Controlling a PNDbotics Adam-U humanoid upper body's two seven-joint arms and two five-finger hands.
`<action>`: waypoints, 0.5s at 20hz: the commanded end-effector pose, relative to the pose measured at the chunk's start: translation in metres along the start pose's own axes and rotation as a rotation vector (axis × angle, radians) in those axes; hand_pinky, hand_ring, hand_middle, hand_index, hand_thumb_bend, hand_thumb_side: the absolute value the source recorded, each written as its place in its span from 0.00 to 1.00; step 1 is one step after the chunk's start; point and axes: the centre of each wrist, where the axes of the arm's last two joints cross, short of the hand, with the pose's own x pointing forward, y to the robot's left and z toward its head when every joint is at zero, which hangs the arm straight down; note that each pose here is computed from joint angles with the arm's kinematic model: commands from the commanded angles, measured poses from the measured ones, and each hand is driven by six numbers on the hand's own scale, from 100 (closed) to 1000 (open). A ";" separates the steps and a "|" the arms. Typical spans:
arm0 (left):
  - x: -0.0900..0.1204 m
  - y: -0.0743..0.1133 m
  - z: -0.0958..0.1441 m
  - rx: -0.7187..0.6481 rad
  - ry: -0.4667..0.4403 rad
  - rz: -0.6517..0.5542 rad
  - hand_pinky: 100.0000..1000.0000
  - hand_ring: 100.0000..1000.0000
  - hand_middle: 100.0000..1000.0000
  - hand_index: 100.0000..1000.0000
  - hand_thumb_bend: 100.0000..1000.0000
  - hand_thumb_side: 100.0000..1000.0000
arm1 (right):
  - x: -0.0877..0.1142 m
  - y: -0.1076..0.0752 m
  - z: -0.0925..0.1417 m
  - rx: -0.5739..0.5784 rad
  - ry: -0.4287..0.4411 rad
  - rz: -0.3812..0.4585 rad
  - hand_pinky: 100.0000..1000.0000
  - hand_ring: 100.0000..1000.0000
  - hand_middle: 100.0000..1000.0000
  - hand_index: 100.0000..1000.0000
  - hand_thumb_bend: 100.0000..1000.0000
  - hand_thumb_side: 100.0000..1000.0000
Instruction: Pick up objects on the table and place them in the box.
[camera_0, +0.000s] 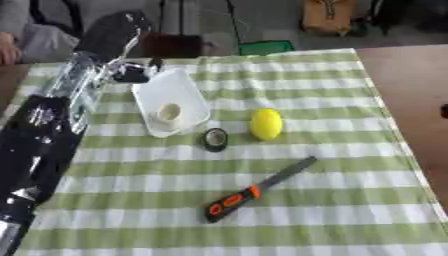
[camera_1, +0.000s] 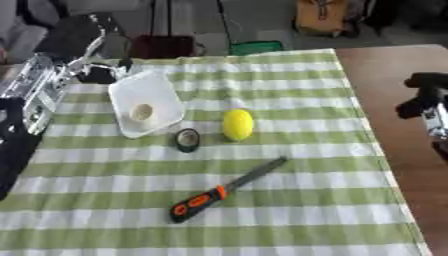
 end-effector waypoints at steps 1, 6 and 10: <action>-0.007 0.052 0.011 0.201 -0.025 0.130 0.57 0.66 0.64 0.73 0.28 0.42 | 0.007 -0.006 -0.002 -0.010 -0.030 0.019 0.54 0.53 0.68 0.75 0.11 0.58; -0.009 0.080 0.055 0.325 -0.151 0.540 0.51 0.64 0.63 0.73 0.28 0.55 | 0.007 -0.008 -0.002 -0.019 -0.030 0.022 0.54 0.53 0.68 0.75 0.11 0.58; -0.016 0.078 0.088 0.379 -0.177 0.763 0.49 0.64 0.62 0.75 0.37 0.68 | 0.007 -0.009 -0.001 -0.029 -0.028 0.026 0.54 0.53 0.68 0.75 0.11 0.58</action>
